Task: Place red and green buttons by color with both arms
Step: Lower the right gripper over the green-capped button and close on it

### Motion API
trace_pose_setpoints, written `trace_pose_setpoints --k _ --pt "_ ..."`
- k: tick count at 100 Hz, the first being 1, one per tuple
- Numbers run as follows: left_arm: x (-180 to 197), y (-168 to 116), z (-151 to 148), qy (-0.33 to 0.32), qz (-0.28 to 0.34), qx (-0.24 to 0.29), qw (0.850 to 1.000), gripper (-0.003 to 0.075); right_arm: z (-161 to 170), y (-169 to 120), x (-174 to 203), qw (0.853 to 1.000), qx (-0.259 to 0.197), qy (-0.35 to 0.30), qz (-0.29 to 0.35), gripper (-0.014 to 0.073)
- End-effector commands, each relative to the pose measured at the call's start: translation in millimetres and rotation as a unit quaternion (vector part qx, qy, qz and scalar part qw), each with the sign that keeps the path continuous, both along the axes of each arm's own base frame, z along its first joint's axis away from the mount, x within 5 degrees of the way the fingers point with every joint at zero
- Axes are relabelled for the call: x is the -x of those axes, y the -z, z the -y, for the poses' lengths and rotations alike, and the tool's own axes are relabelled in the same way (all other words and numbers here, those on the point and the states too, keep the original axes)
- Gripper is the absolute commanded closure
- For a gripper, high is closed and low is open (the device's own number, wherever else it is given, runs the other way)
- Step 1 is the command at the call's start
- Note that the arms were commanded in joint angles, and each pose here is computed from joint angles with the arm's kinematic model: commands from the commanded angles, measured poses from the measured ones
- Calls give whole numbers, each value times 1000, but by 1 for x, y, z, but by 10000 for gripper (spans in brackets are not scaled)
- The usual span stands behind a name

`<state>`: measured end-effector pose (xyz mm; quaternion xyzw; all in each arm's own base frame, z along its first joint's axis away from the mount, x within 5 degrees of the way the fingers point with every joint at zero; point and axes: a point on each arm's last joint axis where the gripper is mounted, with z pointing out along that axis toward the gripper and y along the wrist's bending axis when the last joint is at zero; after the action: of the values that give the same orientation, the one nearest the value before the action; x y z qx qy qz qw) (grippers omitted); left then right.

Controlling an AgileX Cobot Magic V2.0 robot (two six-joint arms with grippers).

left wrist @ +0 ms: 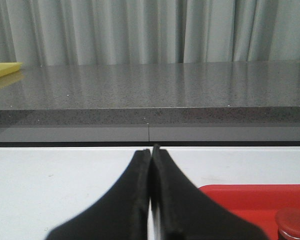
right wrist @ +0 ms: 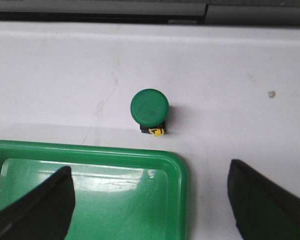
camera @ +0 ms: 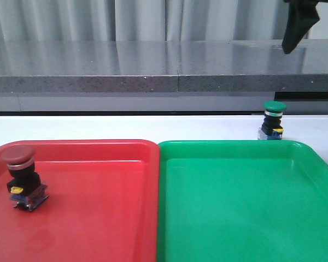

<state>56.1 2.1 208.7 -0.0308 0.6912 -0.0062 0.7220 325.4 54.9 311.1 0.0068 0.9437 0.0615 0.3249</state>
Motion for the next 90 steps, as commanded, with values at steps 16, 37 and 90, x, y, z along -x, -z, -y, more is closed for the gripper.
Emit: trace_pose_setpoints --k 16,37,90 --pt "3 -5 0 2 50 3 999 741 -7 0 -36 1000 -1 3 -19 -24" --pt "3 -5 0 2 50 3 999 741 -12 18 -63 999 4 2 -50 -24" --pt "3 -5 0 2 50 3 999 741 -21 63 -105 995 3 4 -104 -21"
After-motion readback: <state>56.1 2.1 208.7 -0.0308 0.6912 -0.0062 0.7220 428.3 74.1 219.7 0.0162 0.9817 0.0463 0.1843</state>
